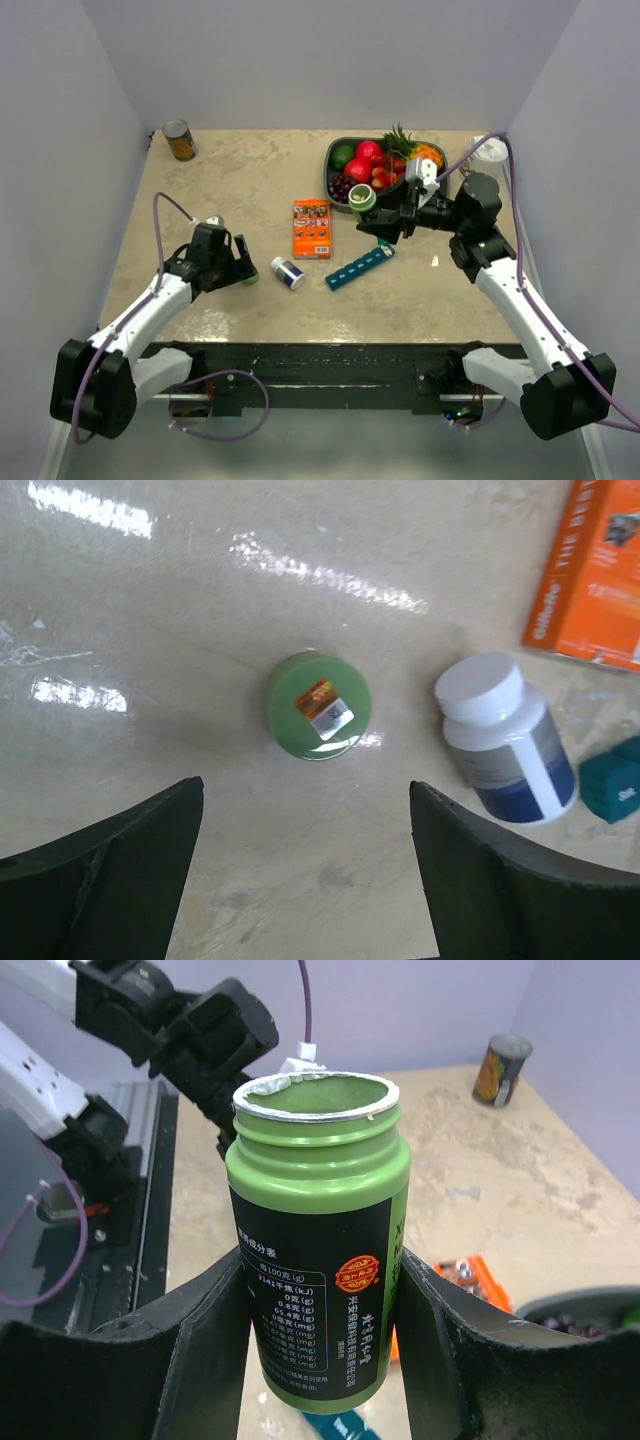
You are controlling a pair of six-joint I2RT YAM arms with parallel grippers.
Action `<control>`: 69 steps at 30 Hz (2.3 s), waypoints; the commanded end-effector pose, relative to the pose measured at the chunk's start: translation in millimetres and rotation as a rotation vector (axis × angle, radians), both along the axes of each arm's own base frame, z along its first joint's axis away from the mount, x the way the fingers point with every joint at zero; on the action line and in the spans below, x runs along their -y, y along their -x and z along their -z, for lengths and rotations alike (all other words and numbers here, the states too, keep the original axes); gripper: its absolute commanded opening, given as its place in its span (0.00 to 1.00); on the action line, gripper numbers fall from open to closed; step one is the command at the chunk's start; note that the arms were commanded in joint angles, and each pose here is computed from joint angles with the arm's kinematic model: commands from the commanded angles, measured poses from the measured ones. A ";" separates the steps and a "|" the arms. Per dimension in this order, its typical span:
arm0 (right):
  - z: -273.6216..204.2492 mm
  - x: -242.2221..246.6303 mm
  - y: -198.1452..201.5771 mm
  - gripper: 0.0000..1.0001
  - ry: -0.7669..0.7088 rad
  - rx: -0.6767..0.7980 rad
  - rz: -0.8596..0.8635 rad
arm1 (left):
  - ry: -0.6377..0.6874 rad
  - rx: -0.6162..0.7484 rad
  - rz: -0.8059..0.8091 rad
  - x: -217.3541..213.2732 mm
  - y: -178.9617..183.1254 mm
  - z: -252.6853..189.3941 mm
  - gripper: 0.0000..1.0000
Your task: Sort the pills into containers
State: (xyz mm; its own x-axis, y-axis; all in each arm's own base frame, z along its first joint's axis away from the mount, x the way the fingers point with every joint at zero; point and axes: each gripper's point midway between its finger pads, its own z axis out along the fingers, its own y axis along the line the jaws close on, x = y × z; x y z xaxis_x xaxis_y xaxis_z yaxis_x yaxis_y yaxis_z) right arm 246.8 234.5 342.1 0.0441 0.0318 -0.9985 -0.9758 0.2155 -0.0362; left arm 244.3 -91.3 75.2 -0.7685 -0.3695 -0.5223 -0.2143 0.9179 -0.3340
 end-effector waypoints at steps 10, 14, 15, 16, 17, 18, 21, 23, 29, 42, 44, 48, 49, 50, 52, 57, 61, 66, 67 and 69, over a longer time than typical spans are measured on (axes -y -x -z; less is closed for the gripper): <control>48.9 7.0 -13.0 0.10 0.103 -0.016 0.044 | -0.244 -0.111 0.040 5.0 -15.4 28.2 0.82; 51.4 9.7 -12.9 0.10 0.104 -0.021 0.043 | -0.308 -0.140 0.048 3.3 -23.9 35.6 0.67; 52.5 10.0 -13.4 0.10 0.104 -0.024 0.044 | -0.325 -0.140 0.044 1.4 -25.5 36.3 0.66; 52.4 10.7 -13.6 0.10 0.104 -0.022 0.044 | -0.330 -0.137 0.045 1.7 -26.7 35.9 0.65; 52.5 11.0 -13.1 0.10 0.104 -0.022 0.043 | -0.341 -0.139 0.047 1.8 -28.3 37.0 0.62; 52.5 11.4 -13.5 0.10 0.104 -0.021 0.044 | -0.352 -0.139 0.048 0.8 -29.2 37.4 0.62; 53.7 12.5 -13.9 0.10 0.105 -0.024 0.046 | -0.359 -0.152 0.063 2.7 -29.9 42.2 0.62; 54.9 12.2 -13.4 0.10 0.105 -0.026 0.041 | -0.354 -0.151 0.079 7.2 -32.0 44.4 0.63; 58.1 12.5 -13.9 0.10 0.106 -0.030 0.041 | -0.382 -0.183 0.115 10.8 -36.0 52.6 0.64; 63.4 13.8 -12.7 0.10 0.119 -0.031 0.033 | -0.389 -0.126 0.129 4.6 -30.1 30.4 0.19; 65.3 13.9 -11.8 0.10 0.127 -0.021 0.025 | -0.314 -0.048 0.192 18.4 -31.1 7.1 0.15; 73.0 15.8 -9.5 0.10 0.157 -0.017 0.008 | -0.098 0.115 0.378 58.6 -20.8 -39.1 0.11; 73.7 16.7 -10.2 0.10 0.166 -0.005 0.008 | -0.016 0.203 0.426 73.2 -19.2 -62.6 0.11; 79.2 17.4 -7.8 0.10 0.179 -0.030 0.002 | 0.095 0.231 0.513 93.5 -8.2 -76.0 0.11; 84.5 17.9 -7.9 0.09 0.197 -0.027 -0.012 | 0.236 0.327 0.551 113.4 -3.3 -105.3 0.09; 96.9 20.9 -5.7 0.09 0.245 -0.034 -0.028 | 0.532 0.469 0.666 155.1 9.4 -156.3 0.09; 112.0 28.9 -11.5 0.09 0.345 -0.055 -0.011 | 0.665 0.504 0.695 173.5 12.7 -178.3 0.08; 131.8 33.4 -2.9 0.08 0.407 -0.092 -0.025 | 0.706 0.535 0.742 200.3 6.7 -191.3 0.08; 131.6 34.2 -3.3 0.08 0.411 -0.086 -0.018 | 0.709 0.530 0.752 205.0 6.5 -190.8 0.08; 130.9 34.4 -4.5 0.08 0.417 -0.075 -0.008 | 0.720 0.525 0.769 217.9 4.6 -190.6 0.08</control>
